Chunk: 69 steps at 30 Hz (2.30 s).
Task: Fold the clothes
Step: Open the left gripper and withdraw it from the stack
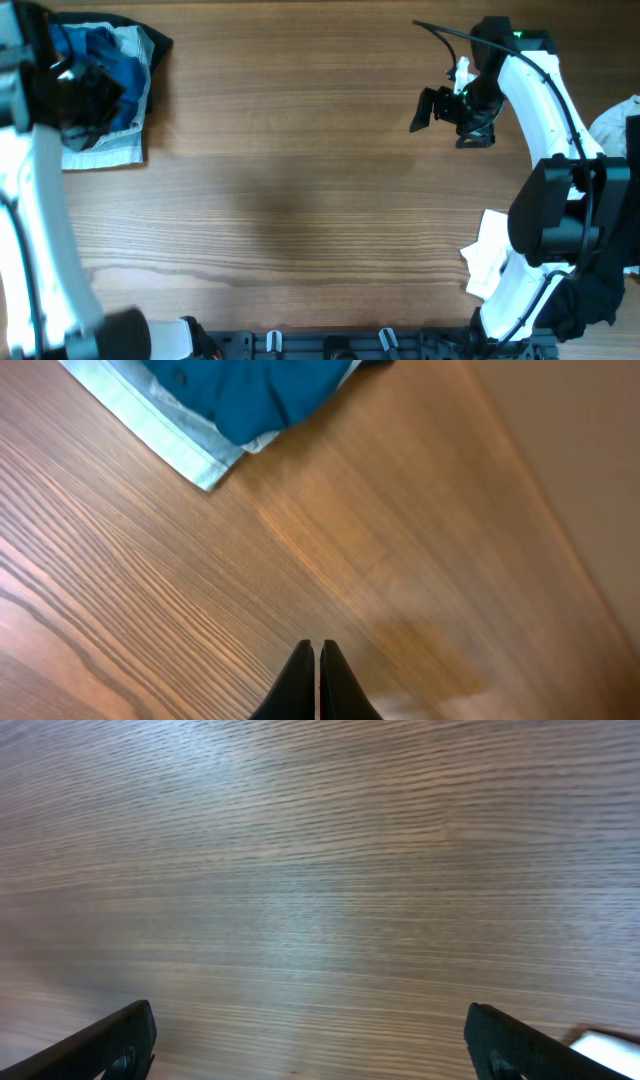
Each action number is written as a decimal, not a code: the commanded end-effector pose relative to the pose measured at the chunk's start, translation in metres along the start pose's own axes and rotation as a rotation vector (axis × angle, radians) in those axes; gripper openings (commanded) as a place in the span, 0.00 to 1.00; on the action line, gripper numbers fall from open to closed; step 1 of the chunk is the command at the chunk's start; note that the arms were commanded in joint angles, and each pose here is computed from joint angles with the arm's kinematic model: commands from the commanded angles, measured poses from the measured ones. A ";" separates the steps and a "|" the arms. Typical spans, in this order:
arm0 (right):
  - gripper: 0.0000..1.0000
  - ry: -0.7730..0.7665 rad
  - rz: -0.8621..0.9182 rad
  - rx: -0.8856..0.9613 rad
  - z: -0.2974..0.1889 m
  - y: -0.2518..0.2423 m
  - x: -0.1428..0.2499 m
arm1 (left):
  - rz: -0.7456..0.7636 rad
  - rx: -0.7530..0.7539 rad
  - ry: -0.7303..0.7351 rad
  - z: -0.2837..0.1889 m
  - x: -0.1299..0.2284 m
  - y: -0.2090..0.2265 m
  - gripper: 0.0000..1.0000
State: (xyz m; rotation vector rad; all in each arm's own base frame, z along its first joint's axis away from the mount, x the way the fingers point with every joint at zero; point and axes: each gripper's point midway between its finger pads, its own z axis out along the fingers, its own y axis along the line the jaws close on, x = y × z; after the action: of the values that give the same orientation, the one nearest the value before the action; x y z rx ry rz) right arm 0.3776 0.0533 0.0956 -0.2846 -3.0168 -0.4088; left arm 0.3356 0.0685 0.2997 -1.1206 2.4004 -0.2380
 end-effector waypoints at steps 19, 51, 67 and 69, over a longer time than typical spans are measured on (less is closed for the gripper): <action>1.00 -0.544 -0.313 -0.011 -0.157 0.042 -0.023 | 0.132 0.009 -0.300 -0.144 0.054 0.063 0.04; 1.00 -1.520 -0.713 0.052 -0.417 0.065 0.232 | 0.138 0.068 -0.297 -0.153 0.065 0.060 0.18; 1.00 -1.423 -0.679 0.112 -0.388 0.042 0.257 | 0.140 0.088 -0.303 -0.154 0.064 0.055 1.00; 1.00 -1.395 -0.676 0.113 -0.382 0.040 0.258 | 0.140 0.091 -0.306 -0.154 0.063 0.055 1.00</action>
State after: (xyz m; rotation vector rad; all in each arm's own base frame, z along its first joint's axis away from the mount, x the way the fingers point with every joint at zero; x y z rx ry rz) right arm 0.1582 0.0355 0.5043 0.8903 -4.4242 -0.0531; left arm 0.1859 0.0501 0.3923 -0.8838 2.1642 -0.1101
